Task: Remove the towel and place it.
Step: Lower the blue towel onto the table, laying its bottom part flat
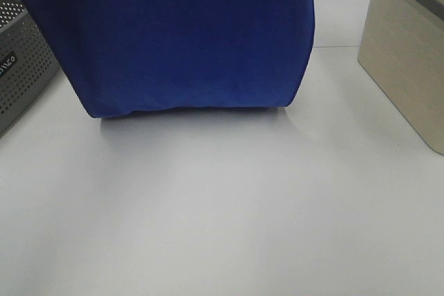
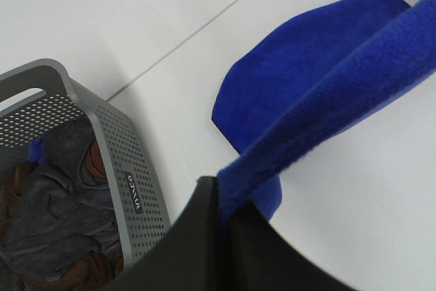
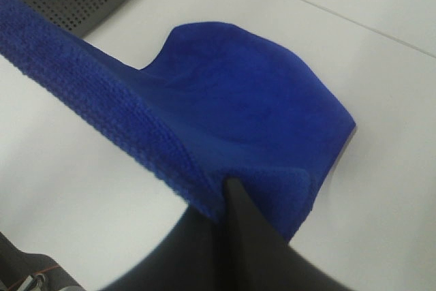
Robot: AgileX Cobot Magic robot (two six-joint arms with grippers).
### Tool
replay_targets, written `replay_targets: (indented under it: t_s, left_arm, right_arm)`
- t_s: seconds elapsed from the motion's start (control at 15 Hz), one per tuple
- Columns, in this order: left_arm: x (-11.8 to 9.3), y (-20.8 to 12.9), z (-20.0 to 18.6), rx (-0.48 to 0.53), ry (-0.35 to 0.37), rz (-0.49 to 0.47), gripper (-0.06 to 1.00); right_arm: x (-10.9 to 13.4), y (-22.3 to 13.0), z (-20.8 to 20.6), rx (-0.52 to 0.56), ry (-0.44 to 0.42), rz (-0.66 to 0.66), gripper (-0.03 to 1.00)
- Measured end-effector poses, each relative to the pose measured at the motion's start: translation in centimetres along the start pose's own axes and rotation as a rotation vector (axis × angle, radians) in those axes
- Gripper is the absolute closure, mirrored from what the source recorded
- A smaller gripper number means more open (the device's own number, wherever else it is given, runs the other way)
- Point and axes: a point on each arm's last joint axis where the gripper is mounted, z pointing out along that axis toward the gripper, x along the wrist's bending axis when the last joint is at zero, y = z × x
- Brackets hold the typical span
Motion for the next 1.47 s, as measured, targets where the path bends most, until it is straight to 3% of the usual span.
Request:
replay_targets:
  t_s: [0.33, 0.47, 0.67, 0.8, 1.2, 1.47]
  left_arm:
    - [0.6, -0.1, -1.1, -0.018, 0.097, 0.011, 0.94]
    - [1.0, 0.4, -1.0, -0.071, 0.140, 0.026, 0.94]
    - [2.0, 2.7, 0.2, -0.256, 0.255, 0.083, 0.94]
    - [2.6, 3.6, 2.0, -0.280, 0.302, 0.113, 0.94]
    - [6.9, 8.0, 7.7, -0.535, 0.438, 0.087, 0.94]
    - [8.8, 11.7, 12.0, -0.721, 0.522, 0.132, 0.94]
  right_arm:
    - [0.7, 0.0, -0.9, -0.038, 0.018, -0.035, 0.95]
    - [0.5, 0.5, -0.9, -0.097, -0.013, -0.051, 0.95]
    - [-0.7, 3.3, -0.9, -0.292, -0.141, -0.111, 0.95]
    - [-1.4, 5.2, -0.1, -0.328, -0.185, -0.133, 0.95]
    - [-4.7, 11.6, 4.8, -0.593, -0.405, -0.261, 0.95]
    - [-6.9, 14.8, 4.7, -0.871, -0.503, -0.314, 0.95]
